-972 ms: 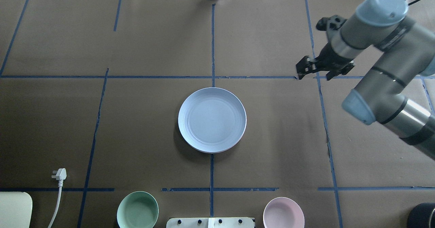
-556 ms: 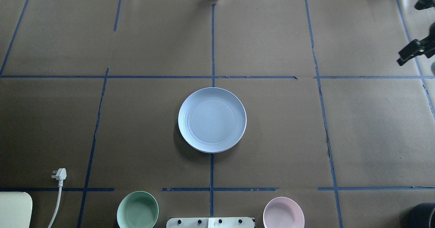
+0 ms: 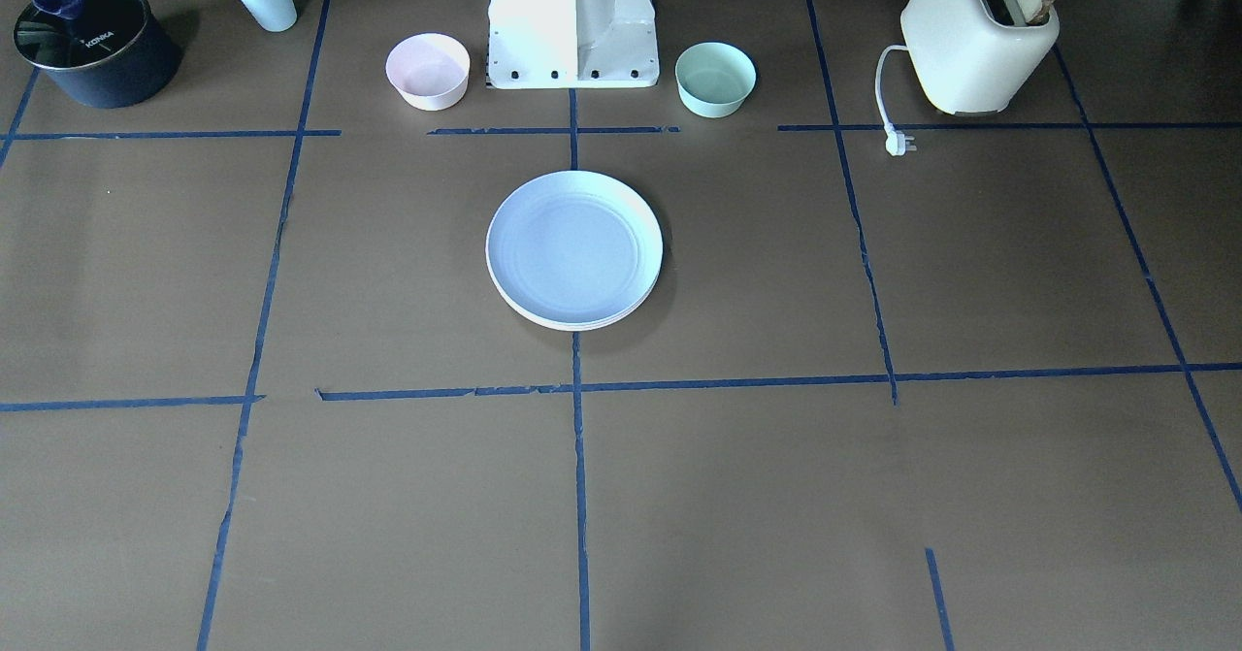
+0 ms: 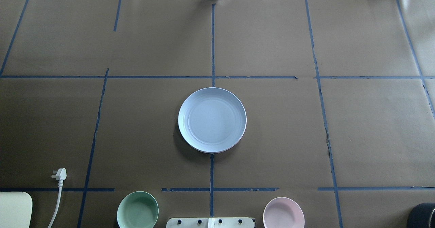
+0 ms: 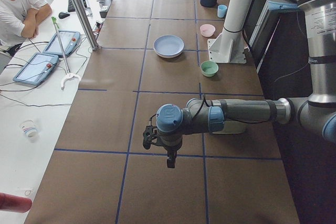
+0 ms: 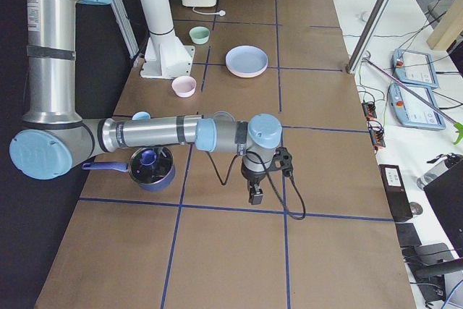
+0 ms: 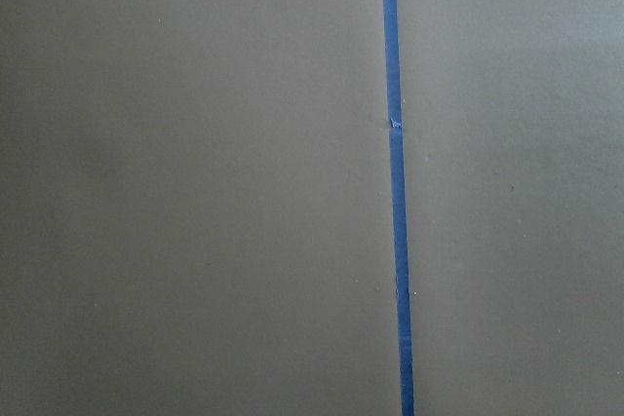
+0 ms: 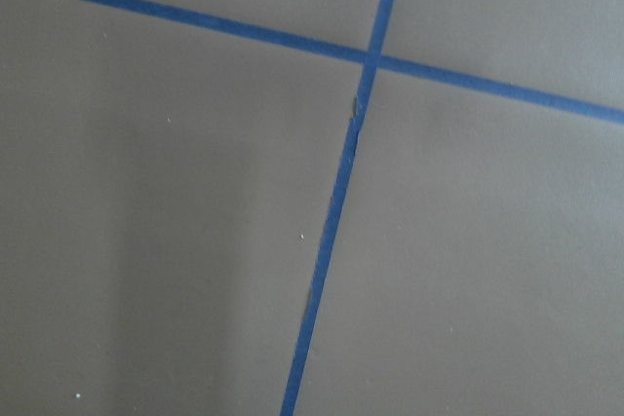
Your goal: Stack three plates with pink and blue
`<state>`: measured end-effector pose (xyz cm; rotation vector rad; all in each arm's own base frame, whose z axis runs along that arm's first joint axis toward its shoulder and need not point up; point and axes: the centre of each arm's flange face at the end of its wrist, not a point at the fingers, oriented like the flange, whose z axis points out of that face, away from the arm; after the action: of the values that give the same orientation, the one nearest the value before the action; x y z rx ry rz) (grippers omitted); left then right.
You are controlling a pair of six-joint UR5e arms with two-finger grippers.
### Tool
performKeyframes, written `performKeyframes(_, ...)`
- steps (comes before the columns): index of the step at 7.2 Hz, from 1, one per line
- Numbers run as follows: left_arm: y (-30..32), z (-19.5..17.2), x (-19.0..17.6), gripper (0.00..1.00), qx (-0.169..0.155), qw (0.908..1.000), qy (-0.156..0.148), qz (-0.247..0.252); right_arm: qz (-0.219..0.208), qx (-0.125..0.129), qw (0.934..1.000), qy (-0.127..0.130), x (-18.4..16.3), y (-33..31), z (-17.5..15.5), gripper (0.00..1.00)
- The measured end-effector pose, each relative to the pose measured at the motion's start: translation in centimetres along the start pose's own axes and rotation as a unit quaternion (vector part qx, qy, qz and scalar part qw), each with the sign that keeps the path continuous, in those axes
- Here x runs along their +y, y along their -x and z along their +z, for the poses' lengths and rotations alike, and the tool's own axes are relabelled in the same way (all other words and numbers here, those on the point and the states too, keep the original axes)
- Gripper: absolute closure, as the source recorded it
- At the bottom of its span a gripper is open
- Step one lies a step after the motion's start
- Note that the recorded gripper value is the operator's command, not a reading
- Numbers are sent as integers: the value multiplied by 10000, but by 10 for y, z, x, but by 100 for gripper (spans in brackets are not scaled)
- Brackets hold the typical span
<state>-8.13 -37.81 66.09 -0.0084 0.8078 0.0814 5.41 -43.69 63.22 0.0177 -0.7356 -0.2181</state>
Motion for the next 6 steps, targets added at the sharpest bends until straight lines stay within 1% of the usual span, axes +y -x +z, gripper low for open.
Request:
performKeyframes(1, -1, 0, 0, 0, -1, 10000, -6, 16, 71, -21, 10000, -5, 19, -6, 6, 0)
performKeyframes(2, -1, -1, 0, 0, 0, 10000, -12, 23, 102, -30, 9999, -11, 26, -8, 9, 0)
performKeyframes(6, -2, -1, 1, 0, 19, 10000, -17, 28, 114, -123, 9999, -33, 30, -7, 11, 0)
